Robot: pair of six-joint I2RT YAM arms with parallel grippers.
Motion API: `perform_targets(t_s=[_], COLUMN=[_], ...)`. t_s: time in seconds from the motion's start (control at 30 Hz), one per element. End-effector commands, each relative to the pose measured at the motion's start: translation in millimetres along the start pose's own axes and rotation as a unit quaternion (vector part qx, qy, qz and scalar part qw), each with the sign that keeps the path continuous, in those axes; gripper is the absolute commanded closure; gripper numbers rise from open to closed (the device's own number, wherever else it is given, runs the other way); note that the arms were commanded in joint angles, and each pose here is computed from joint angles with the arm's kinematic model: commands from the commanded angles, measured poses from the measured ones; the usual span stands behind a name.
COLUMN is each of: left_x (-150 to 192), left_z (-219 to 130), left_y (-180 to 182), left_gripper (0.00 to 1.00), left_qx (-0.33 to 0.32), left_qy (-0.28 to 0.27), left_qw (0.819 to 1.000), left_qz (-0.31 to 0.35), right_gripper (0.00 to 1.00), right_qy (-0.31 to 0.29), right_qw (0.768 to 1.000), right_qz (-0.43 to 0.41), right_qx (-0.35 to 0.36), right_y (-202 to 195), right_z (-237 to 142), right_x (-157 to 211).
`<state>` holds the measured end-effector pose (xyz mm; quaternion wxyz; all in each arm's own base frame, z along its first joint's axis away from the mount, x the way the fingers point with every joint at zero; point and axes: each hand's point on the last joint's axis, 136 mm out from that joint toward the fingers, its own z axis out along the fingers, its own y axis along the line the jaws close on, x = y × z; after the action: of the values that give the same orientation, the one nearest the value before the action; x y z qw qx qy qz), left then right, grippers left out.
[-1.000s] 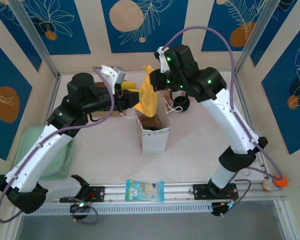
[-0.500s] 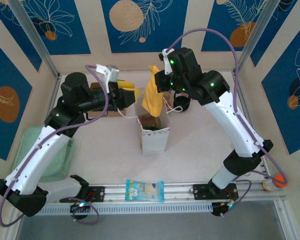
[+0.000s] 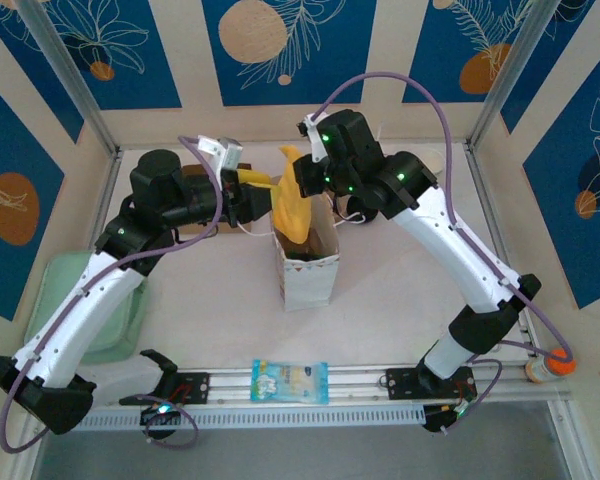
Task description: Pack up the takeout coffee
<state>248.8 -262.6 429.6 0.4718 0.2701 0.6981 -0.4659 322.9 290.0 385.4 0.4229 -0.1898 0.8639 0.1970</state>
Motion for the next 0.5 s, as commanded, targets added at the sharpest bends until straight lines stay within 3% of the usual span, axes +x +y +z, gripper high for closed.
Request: perform_targets(t_s=[0.0,0.47], left_x=[-8,3], left_z=[-11,-18], left_y=[-6,-6], left_gripper=[0.47,0.47], left_qx=[0.003,0.000], left_qy=[-0.023,-0.029], left_qw=[1.000,1.000], left_qz=[0.007,-0.002], right_gripper=[0.92,0.96], right_qy=[-0.027,-0.026], right_qw=[0.999,1.000], right_qz=[-0.008,-0.007], right_qx=[-0.021,-0.011], right_y=[8,-8], right_z=[-4,22], right_x=[-10,7])
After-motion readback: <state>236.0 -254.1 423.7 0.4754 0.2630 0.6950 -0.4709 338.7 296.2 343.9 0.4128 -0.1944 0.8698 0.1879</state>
